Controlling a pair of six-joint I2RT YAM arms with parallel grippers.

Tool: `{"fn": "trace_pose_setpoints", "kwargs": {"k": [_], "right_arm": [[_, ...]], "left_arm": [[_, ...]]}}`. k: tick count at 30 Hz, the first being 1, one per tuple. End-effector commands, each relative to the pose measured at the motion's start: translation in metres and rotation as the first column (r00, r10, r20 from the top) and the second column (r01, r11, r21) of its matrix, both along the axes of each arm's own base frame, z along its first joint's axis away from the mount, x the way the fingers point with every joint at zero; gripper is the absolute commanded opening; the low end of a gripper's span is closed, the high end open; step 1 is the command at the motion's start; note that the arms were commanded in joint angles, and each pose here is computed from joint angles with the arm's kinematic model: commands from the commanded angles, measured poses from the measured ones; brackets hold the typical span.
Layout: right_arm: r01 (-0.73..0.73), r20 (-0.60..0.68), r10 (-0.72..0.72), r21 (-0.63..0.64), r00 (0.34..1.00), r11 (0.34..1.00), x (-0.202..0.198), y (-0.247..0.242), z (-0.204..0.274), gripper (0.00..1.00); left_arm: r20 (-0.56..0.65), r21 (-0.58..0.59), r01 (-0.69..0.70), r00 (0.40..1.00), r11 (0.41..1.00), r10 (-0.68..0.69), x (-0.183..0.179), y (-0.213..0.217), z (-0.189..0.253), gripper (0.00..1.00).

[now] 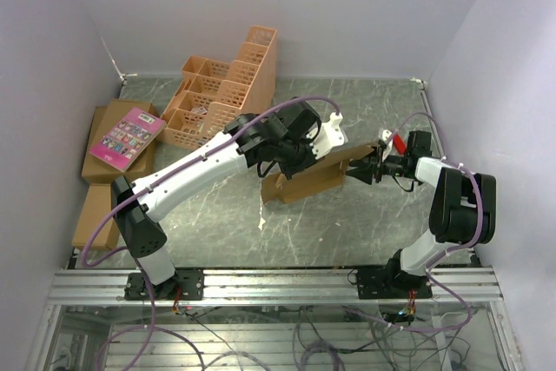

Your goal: Fold the paper box

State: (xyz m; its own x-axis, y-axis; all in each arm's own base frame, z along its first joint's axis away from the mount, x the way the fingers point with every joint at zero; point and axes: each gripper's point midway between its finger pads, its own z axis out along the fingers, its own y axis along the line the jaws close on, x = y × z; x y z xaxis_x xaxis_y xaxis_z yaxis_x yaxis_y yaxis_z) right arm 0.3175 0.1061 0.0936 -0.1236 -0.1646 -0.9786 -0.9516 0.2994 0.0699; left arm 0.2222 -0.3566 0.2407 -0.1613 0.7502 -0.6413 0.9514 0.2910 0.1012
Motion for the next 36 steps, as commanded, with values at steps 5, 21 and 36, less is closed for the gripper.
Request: {"fn": "trace_pose_setpoints", "kwargs": {"k": [5,21,36], "right_arm": [[0.031,0.001,-0.031,0.033,1.0,0.999,0.005,0.008,0.006,0.38],[0.058,0.037,-0.057,-0.02,0.998,0.998,0.019,0.018,0.003,0.27],[0.088,-0.001,-0.088,-0.028,0.996,0.996,0.03,0.019,0.003,0.15]], "left_arm": [[-0.077,-0.027,0.04,0.996,0.999,-0.042,-0.012,-0.005,-0.007,0.07],[-0.109,-0.051,0.056,0.992,0.997,-0.061,-0.01,-0.004,-0.01,0.07],[-0.161,-0.138,0.028,0.986,0.99,-0.05,0.003,0.003,-0.006,0.07]]}}
